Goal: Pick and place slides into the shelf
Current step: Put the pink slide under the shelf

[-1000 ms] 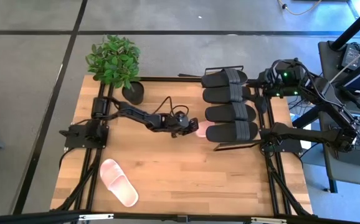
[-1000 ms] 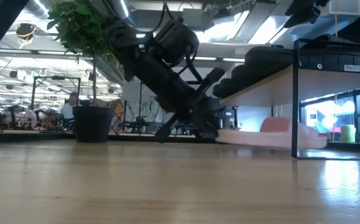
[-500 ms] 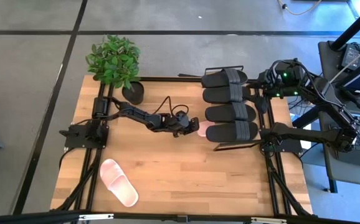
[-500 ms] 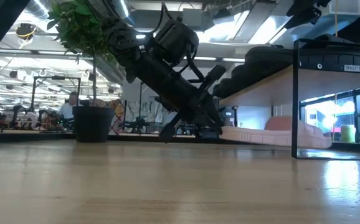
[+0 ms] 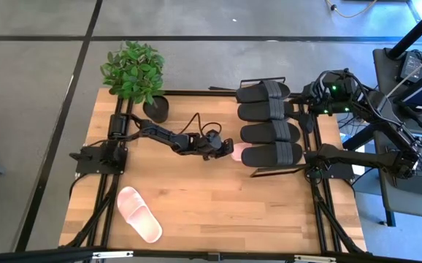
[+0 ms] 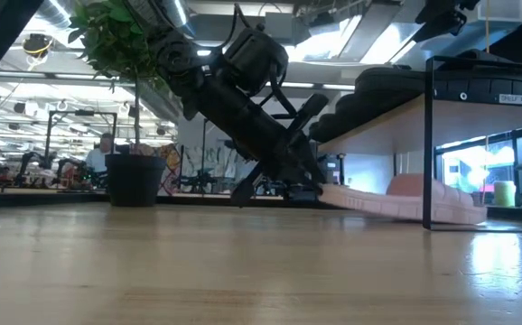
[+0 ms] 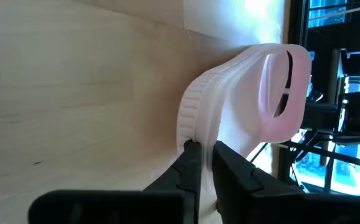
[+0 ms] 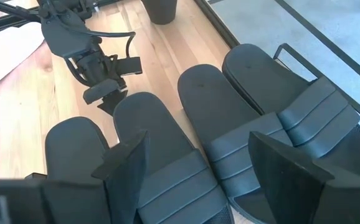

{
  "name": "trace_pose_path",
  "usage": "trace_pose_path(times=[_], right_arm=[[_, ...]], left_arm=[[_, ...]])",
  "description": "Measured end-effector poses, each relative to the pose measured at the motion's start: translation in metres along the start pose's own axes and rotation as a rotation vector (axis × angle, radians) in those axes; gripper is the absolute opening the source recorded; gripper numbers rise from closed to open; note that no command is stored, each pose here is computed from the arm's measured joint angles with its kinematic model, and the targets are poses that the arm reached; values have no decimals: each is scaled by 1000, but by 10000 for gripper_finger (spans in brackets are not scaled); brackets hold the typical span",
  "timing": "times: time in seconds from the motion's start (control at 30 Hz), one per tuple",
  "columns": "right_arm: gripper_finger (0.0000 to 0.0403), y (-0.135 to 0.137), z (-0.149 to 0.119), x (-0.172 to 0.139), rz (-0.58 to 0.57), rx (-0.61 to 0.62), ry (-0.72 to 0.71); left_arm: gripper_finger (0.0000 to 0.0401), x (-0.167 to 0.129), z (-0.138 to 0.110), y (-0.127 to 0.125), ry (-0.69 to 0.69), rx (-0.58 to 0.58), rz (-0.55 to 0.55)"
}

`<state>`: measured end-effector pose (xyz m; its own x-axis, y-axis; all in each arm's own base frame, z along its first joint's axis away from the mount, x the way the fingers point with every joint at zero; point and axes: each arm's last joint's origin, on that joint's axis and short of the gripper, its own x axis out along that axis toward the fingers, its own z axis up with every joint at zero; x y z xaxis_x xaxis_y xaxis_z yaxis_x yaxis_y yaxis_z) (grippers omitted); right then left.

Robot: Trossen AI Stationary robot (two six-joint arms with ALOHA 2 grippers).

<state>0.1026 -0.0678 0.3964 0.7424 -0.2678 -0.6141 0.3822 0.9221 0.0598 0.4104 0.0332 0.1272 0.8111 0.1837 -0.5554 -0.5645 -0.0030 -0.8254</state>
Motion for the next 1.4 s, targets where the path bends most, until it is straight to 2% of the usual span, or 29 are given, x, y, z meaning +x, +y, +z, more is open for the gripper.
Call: trace_pose_path(times=[0.2, 0.57, 0.87, 1.13, 1.27, 1.4], right_arm=[[275, 0, 0, 0, 0, 0, 0], [275, 0, 0, 0, 0, 0, 0], [275, 0, 0, 0, 0, 0, 0], [275, 0, -1, 0, 1, 0, 7], [275, 0, -3, 0, 3, 4, 27], [275, 1, -5, 0, 5, 8, 46]], left_arm=[[46, 0, 0, 0, 1, 60, 0], [114, 0, 0, -1, 8, 43, -5], [119, 0, 0, 0, -15, 64, 4], [118, -4, 1, -5, -14, 276, -12], [118, -12, 2, -15, 2, 486, -45], [118, -21, 2, -24, 17, 823, -88]])
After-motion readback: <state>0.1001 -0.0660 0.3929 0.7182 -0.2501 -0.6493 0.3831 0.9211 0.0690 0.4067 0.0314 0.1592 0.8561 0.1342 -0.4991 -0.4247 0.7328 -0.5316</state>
